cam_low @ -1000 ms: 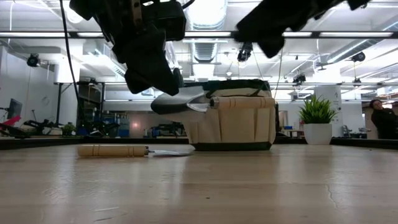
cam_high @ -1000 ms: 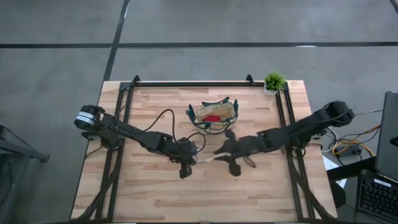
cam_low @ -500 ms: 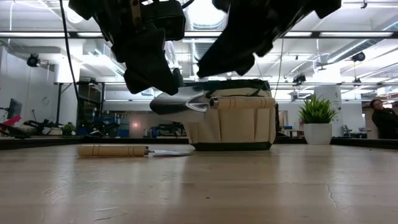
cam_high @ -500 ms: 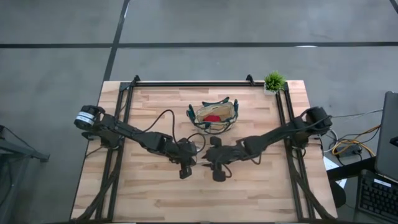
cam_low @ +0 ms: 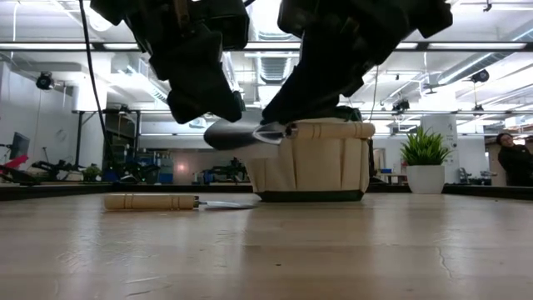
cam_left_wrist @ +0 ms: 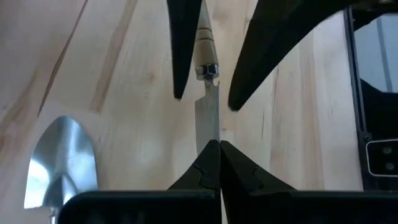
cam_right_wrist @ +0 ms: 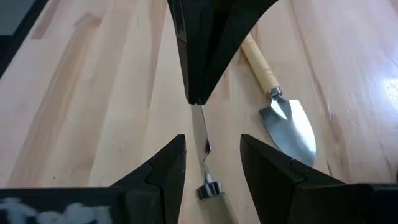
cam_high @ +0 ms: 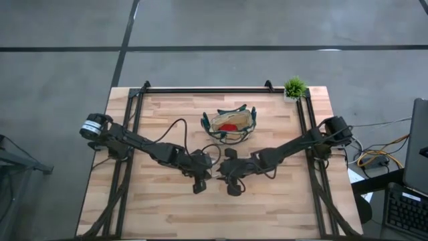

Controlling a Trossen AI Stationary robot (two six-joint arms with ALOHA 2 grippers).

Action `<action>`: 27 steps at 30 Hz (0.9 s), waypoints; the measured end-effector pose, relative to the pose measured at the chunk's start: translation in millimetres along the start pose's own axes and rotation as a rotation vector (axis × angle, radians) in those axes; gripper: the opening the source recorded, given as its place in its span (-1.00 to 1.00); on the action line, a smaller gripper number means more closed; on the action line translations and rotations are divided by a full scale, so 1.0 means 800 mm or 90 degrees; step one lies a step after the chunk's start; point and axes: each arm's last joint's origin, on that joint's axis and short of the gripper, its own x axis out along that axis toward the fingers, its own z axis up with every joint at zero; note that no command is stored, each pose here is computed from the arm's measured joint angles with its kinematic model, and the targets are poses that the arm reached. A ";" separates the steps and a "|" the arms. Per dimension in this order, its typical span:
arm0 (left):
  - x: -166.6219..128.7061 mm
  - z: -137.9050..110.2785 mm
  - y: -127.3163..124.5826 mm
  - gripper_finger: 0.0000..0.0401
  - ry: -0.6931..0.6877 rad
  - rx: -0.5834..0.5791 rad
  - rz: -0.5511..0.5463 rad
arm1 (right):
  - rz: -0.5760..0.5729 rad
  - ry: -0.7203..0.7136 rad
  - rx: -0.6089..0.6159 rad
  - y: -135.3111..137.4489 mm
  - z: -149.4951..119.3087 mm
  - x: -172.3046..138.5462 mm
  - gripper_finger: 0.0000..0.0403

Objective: Pick & Place Garden tools in Gardening bag
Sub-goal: Put the brown trowel into the brown bag

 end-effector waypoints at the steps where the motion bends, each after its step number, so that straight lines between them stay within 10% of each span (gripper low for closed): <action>1: 0.000 0.000 0.000 -1.00 -0.001 0.000 0.000 | 0.000 0.001 0.000 0.000 -0.001 0.001 -0.26; 27: 0.000 0.007 -0.003 -0.98 -0.034 0.022 -0.017 | 0.036 -0.002 -0.012 0.002 0.000 0.002 -0.95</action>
